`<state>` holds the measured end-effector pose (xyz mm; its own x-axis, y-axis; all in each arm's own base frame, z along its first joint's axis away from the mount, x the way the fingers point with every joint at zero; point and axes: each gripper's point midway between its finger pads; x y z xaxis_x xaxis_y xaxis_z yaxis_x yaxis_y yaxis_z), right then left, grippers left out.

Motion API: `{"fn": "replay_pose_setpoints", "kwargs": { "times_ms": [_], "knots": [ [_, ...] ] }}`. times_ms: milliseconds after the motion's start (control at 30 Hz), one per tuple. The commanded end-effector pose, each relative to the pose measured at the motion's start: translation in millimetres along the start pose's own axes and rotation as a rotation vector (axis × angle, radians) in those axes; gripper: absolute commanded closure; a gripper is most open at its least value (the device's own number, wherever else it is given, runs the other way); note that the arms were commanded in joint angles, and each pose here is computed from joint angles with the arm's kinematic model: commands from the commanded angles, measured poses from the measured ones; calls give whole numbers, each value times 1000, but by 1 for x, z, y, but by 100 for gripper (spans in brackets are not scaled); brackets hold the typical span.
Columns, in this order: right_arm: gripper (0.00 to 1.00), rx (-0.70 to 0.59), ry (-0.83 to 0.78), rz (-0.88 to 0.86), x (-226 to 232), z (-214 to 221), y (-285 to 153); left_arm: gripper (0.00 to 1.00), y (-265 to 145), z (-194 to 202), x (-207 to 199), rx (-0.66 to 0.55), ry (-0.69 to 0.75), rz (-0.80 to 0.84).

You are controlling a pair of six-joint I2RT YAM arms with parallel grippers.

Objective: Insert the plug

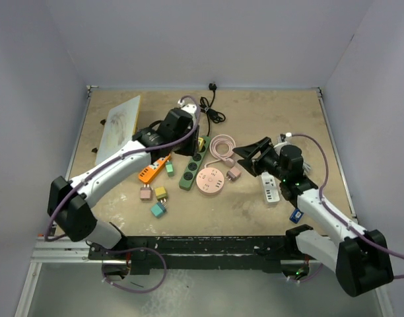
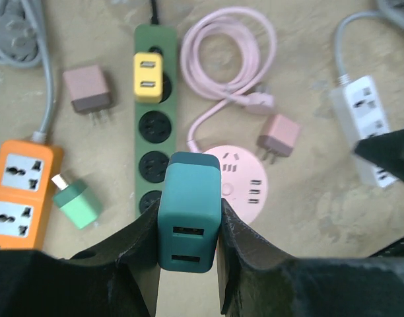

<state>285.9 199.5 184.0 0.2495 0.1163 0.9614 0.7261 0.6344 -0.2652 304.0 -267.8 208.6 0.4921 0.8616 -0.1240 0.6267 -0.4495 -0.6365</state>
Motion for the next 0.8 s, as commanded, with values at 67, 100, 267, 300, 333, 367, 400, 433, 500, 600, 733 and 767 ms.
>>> {"fn": "replay_pose_setpoints", "kwargs": {
  "times_ms": [67,100,267,300,333,367,400,433,500,600,733,767],
  "knots": [
    [34,-380,-169,158,-1,-60,-33,100,23,42,24,295,113,-104],
    [34,-422,-186,170,-1,-66,-39,100,30,42,24,306,120,-107],
    [35,-536,-250,184,6,-81,-61,100,59,42,25,358,158,-114],
    [35,-542,-254,191,5,-81,-63,100,64,43,24,374,166,-108],
    [35,-546,-255,196,4,-82,-65,100,69,44,24,385,168,-110],
    [35,-548,-255,204,2,-82,-65,100,73,44,26,393,167,-120],
    [35,-548,-255,207,1,-82,-66,100,79,46,27,405,166,-125],
    [35,-548,-254,211,0,-82,-67,100,82,45,27,409,164,-125],
    [35,-544,-249,211,-3,-81,-67,100,89,45,29,418,164,-128],
    [35,-532,-242,205,-5,-78,-65,100,99,51,35,468,164,-147],
    [35,-524,-242,207,-7,-77,-64,100,106,59,42,513,171,-169],
    [35,-525,-243,207,-6,-77,-65,100,107,60,44,517,168,-174]
  ]
}}
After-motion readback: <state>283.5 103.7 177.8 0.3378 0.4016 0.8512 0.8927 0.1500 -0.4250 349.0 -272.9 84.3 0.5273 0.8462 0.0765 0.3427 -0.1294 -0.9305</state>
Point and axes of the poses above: each gripper's point midway between its finger pads, its own y axis out along the fingers, its own x axis along the line the jaws close on, z = x × y, and after that the axes turned 12 degrees about y, right-handed
